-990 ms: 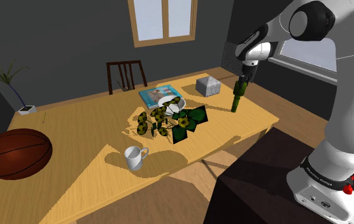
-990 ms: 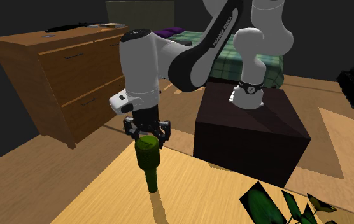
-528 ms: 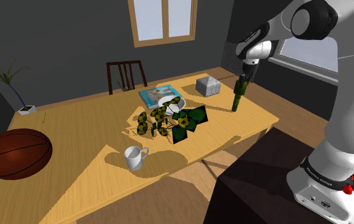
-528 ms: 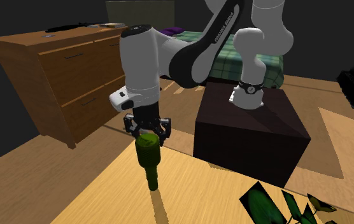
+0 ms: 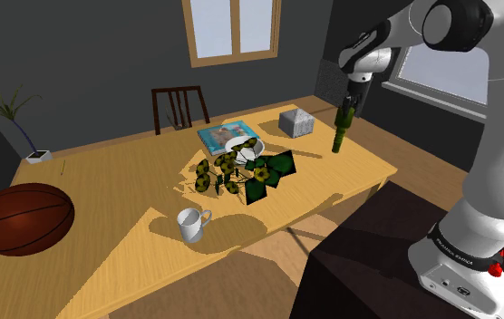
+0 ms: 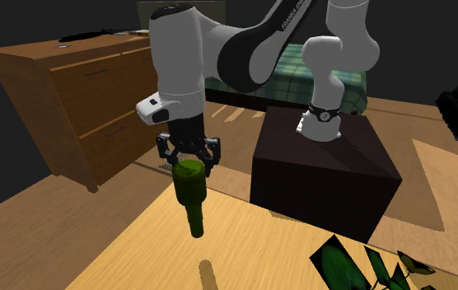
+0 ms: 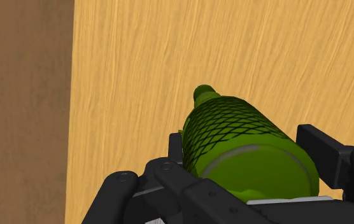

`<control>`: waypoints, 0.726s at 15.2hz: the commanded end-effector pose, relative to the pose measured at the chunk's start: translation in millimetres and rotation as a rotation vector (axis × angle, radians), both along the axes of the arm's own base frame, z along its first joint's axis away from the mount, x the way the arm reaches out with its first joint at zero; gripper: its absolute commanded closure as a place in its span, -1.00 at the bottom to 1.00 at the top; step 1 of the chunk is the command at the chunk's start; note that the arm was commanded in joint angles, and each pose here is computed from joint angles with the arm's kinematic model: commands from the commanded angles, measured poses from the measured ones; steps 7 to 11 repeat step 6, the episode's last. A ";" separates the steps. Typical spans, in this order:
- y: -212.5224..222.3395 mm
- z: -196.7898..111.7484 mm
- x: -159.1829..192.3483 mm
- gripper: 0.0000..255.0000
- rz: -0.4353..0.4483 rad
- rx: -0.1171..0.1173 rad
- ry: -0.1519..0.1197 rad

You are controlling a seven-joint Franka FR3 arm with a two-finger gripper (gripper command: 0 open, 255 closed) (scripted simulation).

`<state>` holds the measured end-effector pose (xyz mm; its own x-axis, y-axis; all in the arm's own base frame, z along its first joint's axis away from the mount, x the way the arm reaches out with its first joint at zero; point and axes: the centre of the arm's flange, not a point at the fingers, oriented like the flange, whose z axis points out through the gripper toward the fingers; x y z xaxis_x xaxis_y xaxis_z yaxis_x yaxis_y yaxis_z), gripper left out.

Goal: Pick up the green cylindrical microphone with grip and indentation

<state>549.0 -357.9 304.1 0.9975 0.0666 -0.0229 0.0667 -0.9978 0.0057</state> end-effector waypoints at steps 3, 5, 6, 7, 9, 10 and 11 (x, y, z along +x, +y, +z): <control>0.7 20.8 -0.9 1.00 0.000 0.000 -0.001; 0.7 26.9 -1.0 1.00 0.000 0.000 -0.001; 0.7 26.9 -0.9 1.00 0.000 0.000 -0.001; 0.7 26.9 -0.9 1.00 0.000 0.000 -0.001; 0.7 26.9 -0.9 1.00 0.000 0.000 -0.001; 0.7 26.9 -0.9 1.00 0.000 0.000 -0.001; 0.7 26.9 -0.9 1.00 0.000 0.000 -0.001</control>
